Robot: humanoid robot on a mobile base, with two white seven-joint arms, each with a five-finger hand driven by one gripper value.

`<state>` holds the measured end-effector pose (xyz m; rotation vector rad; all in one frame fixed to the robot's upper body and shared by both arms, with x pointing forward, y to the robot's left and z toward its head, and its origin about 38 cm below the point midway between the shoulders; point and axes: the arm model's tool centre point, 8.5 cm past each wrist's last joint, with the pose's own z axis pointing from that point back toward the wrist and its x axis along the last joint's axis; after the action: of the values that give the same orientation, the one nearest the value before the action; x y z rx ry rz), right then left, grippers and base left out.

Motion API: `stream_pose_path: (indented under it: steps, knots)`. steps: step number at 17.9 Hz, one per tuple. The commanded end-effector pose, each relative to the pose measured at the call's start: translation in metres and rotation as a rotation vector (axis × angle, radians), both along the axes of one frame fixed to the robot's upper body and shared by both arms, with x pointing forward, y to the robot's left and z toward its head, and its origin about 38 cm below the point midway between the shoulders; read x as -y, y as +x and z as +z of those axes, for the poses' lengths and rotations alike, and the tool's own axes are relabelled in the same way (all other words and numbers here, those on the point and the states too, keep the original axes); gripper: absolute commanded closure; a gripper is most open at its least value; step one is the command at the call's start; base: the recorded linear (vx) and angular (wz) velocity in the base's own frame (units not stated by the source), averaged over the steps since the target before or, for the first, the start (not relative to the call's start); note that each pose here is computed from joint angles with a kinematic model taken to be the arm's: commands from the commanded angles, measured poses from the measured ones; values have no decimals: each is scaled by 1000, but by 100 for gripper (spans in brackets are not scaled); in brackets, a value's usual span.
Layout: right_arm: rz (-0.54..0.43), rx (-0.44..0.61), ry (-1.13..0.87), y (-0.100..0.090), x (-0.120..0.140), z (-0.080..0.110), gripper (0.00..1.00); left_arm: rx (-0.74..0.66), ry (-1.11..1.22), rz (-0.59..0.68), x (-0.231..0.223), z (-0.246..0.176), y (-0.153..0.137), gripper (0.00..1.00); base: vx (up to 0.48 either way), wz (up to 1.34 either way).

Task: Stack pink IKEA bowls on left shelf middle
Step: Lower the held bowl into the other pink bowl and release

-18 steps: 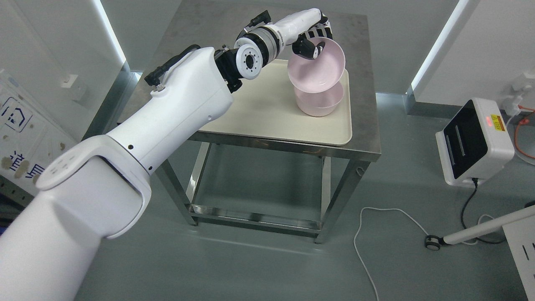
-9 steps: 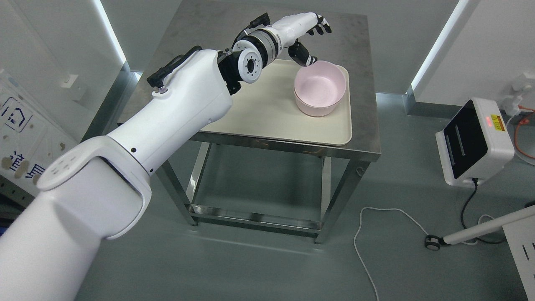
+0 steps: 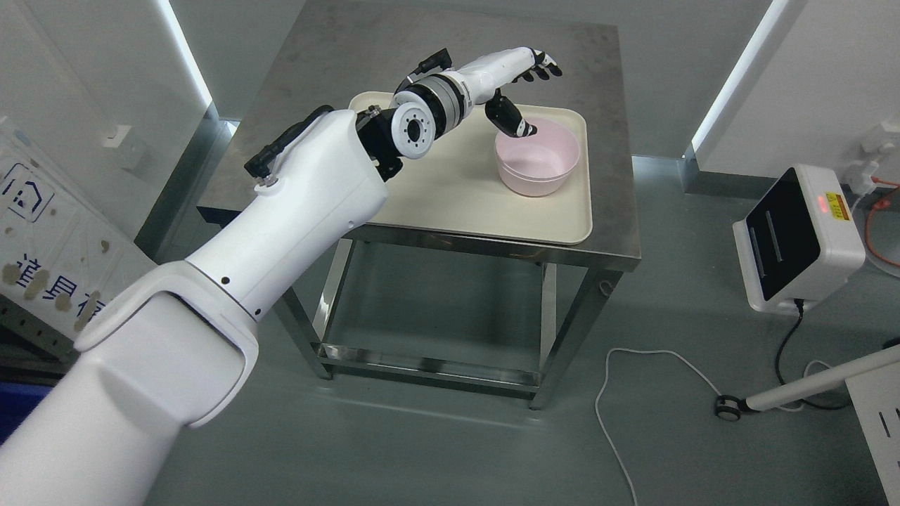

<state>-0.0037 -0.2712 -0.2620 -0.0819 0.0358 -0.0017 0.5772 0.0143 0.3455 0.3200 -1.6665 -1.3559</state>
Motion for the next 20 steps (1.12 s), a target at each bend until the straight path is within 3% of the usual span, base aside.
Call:
stream_pose_path:
  steps: [1, 4, 7, 9, 15, 20]
  knots:
    - [-10, 8, -17, -7, 11, 1, 0, 110, -410, -84, -46, 87, -36, 24, 0, 0]
    - [-10, 8, -17, -7, 11, 1, 0, 64, -374, -175, -34, 58, -58, 24, 0, 0]
    - [-10, 6, -17, -7, 11, 1, 0, 81, -207, -163, -14, 25, -64, 23, 0, 0]
    - [-10, 8, -17, -7, 11, 1, 0, 121, -59, -103, -12, 3, -60, 15, 0, 0]
    - [-10, 6, -17, -7, 11, 1, 0, 83, 231, -75, 3, -59, -49, 12, 0, 0]
    - [-10, 6, -17, -7, 11, 1, 0, 24, 266, -35, -9, -81, -38, 8, 0, 0]
